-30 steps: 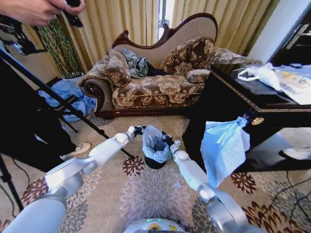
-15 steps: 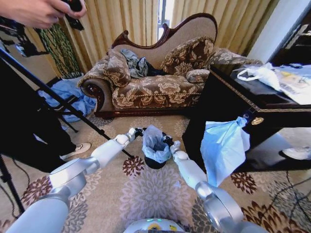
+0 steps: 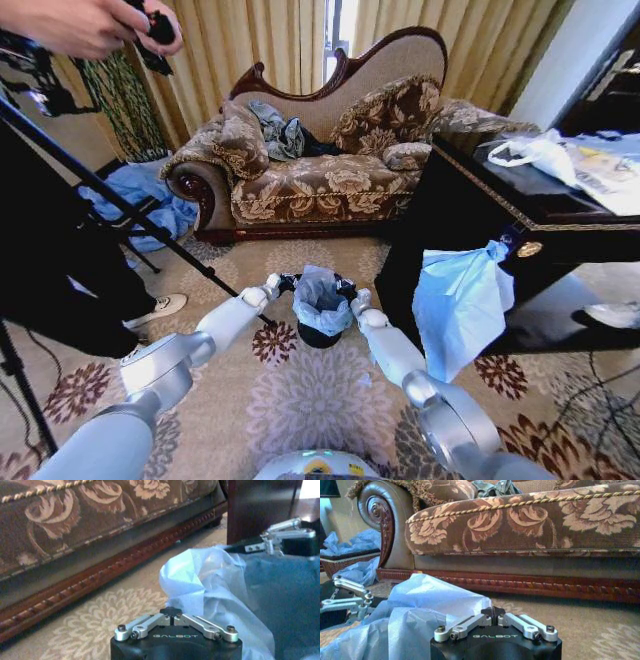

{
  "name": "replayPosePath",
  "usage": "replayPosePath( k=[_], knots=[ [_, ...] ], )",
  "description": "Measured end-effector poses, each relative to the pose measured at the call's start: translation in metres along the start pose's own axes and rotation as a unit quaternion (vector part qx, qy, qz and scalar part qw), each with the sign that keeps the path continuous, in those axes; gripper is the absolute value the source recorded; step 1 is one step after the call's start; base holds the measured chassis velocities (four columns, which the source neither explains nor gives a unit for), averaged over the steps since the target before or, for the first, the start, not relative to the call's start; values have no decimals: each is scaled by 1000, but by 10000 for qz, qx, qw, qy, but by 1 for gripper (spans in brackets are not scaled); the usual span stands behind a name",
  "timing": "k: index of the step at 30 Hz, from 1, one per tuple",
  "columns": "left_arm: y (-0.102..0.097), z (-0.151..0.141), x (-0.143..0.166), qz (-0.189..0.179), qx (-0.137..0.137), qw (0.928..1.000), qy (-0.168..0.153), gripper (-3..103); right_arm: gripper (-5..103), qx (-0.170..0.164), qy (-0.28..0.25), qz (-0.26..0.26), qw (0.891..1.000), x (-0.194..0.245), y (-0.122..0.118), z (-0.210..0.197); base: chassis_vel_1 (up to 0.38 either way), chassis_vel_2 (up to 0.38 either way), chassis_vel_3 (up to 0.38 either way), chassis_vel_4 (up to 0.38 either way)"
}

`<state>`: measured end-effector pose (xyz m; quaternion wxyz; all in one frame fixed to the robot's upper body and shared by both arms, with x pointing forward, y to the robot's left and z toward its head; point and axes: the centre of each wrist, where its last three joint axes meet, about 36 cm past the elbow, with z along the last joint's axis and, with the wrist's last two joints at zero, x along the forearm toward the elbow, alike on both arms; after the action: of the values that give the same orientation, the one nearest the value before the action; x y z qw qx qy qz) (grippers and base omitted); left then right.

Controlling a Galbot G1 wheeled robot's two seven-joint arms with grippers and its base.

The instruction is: Place a garbage bag over the trash bin.

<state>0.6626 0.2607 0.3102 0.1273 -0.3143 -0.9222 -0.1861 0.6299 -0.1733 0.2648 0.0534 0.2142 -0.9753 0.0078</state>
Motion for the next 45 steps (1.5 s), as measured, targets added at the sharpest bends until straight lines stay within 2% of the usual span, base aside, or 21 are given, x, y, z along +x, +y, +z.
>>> replayPosePath(
  k=[9, 20, 28, 31, 32, 33, 34, 36, 37, 40, 41, 44, 45],
  knots=[
    [-4, 10, -2, 17, 123, 9999, 5, 0, 0, 106, -51, -61, 9999, -1, 0, -5, 0, 0, 0, 0],
    [9, 1, -4, -225, 201, 9995, -57, 0, 0, 278, -144, -94, 9995, -15, -6, -24, 0, 0, 0, 0],
    [4, 5, -4, -215, 260, 9994, -44, 0, 0, 499, -87, -180, 9986, -20, -11, -33, 0, 0, 0, 0],
    [2, 8, -4, -231, 297, 9993, -19, 0, 0, 476, -170, -214, 9985, -17, -11, -41, 0, 0, 0, 0],
    [2, 11, -4, -259, 333, 9991, 10, 0, -3, 417, -208, -243, 9986, -12, -11, -44, 0, 0, 0, 0],
    [2, 14, -3, -286, 371, 9989, 33, 0, 2, 373, -244, -274, 9986, -6, -13, -44, 0, 0, 0, 0],
    [2, 14, -3, -286, 371, 9989, 33, 0, 2, 373, -244, -274, 9986, -6, -13, -44, 0, 0, 0, 0],
    [-4, 23, -2, -320, 493, 9982, 96, 0, 13, 248, -370, -343, 9984, 7, -18, -44, 0, 0, 0, 0],
    [-4, 23, -2, -320, 493, 9982, 96, 0, 13, 248, -370, -343, 9984, 7, -18, -44, 0, 0, 0, 0],
    [-20, 40, 0, -325, 660, 9970, 247, 0, 29, 37, -556, -425, 9975, 28, -25, -45, 0, 0, 0, 0],
    [-20, 40, 0, -325, 660, 9970, 247, 0, 29, 37, -556, -425, 9975, 28, -25, -45, 0, 0, 0, 0],
    [-33, 55, 4, -414, 905, 9942, 411, 0, 46, -101, -825, -502, 9953, 46, -28, -58, 0, 0, 0, 0],
    [-33, 55, 4, -414, 905, 9942, 411, 0, 46, -101, -825, -502, 9953, 46, -28, -58, 0, 0, 0, 0]
  ],
)
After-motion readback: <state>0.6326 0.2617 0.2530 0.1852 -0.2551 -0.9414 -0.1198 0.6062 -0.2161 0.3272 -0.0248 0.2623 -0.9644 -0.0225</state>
